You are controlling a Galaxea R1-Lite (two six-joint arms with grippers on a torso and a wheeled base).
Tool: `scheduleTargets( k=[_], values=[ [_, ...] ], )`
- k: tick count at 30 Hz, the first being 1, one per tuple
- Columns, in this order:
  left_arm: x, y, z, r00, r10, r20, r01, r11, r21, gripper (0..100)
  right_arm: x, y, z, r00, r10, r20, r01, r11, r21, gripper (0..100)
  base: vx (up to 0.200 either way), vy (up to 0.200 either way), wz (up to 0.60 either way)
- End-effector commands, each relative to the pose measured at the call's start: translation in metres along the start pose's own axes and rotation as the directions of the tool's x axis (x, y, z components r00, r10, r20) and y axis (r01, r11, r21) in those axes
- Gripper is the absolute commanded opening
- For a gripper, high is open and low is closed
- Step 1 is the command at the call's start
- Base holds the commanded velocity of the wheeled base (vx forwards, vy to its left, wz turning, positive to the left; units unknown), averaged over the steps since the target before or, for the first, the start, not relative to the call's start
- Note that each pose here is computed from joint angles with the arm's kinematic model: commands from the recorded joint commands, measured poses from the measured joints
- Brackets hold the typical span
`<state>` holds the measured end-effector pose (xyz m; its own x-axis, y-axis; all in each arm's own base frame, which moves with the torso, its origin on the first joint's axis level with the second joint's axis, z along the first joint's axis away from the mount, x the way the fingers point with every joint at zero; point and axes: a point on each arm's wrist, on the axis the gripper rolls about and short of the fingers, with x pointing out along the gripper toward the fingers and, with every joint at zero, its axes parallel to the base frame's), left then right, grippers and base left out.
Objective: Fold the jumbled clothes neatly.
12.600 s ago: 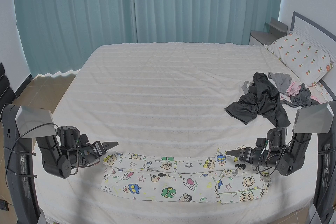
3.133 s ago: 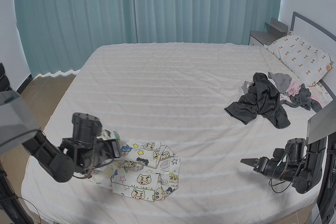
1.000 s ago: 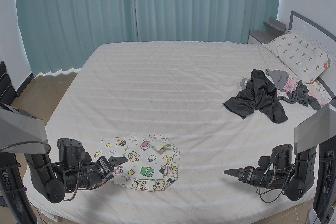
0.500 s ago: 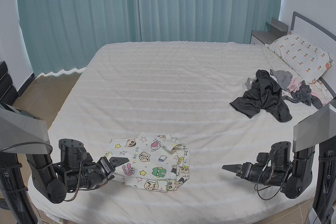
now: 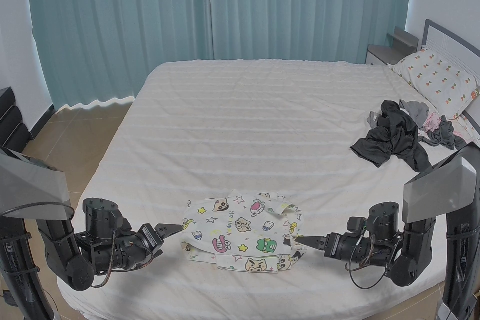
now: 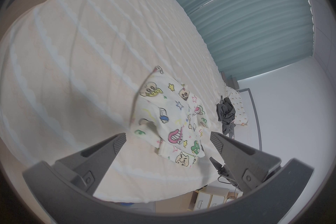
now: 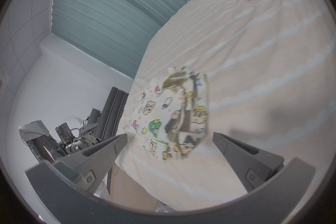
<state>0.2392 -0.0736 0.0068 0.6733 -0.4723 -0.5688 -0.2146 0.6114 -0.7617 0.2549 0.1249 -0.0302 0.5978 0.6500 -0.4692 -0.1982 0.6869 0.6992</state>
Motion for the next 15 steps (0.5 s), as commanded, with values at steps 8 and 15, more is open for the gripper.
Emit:
scheduleTargets(
  k=[8, 15],
  values=[
    [0.0015, 0.0012, -0.0012, 1.000, 0.010, 0.001, -0.010, 1.000, 0.005, 100, 0.0233, -0.0033, -0.0018, 1.000, 0.024, 0.000, -0.024, 0.999, -0.027, 100, 0.000, 0.000, 0.00],
    [0.0012, 0.0014, -0.0014, 1.000, 0.011, 0.000, -0.011, 1.000, 0.005, 100, 0.0203, -0.0069, -0.0012, 1.000, 0.002, 0.005, -0.002, 0.999, -0.040, 100, 0.000, 0.000, 0.00]
  ],
)
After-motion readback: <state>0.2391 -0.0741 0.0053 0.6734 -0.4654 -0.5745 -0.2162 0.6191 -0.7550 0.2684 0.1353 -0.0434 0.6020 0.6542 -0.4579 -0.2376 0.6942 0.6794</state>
